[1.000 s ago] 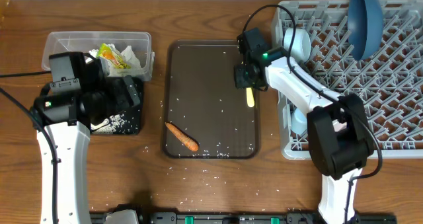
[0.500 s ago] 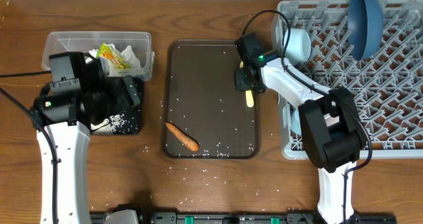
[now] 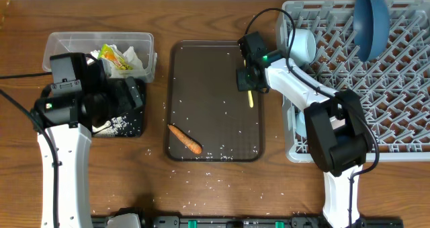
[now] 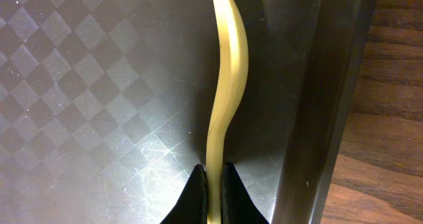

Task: Sort waste into correct bins and load items into the dishwasher rack
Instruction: 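Reach the right gripper to the yellow spoon and grasp it, then carry the yellow spoon right and insert it into the rack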

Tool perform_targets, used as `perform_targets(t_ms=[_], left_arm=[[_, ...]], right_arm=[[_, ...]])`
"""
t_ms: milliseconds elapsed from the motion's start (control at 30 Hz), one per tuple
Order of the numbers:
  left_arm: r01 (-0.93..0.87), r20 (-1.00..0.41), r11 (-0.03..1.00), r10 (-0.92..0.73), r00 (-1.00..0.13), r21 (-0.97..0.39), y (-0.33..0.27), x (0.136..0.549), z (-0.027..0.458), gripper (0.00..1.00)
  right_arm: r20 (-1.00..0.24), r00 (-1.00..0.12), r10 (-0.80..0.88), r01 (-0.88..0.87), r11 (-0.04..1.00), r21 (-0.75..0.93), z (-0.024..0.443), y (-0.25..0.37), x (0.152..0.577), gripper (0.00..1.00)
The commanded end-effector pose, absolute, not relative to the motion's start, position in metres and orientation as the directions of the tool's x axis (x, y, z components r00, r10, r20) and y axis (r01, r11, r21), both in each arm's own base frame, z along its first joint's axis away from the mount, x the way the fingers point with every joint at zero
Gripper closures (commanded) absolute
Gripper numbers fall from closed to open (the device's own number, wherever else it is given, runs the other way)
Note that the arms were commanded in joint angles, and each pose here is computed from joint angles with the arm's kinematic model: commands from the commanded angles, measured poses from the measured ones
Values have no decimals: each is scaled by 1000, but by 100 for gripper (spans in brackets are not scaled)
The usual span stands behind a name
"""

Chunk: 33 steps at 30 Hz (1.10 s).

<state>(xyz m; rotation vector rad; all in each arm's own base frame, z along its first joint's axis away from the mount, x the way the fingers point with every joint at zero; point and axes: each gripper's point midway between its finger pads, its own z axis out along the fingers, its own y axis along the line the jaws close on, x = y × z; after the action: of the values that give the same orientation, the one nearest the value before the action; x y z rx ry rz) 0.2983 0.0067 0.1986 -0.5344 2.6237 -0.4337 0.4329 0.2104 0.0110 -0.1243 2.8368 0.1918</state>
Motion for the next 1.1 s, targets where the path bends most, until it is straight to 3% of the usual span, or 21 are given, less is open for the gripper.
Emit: perform_targets(t_ms=[0,400,667,867,1067], left_arm=[[-302,-347,881,-430,-834,-365,10,299,198,7],[-303,-347,880,-430,-833,-365,10,299,198,7],[-303,-347,880,-430,-833,-365,10,299,198,7],[-303,-347,880,-430,-833,-365,10,299,198,7],[-303,-347,880,-430,-833,-365,10,299,198,7]], right_arm=[[-255,-966,-53,-86,989,121,0,211,422,99],[-144,-989,-29,-42,995,87,-33,212,398,99],[-144,-989,-22,-40,992,120,-22,215,402,99],[-275,-947,-168,-237,941,241,57,242,418,99],[-431,-891,-145,-264,937,230,161,218,424,99]])
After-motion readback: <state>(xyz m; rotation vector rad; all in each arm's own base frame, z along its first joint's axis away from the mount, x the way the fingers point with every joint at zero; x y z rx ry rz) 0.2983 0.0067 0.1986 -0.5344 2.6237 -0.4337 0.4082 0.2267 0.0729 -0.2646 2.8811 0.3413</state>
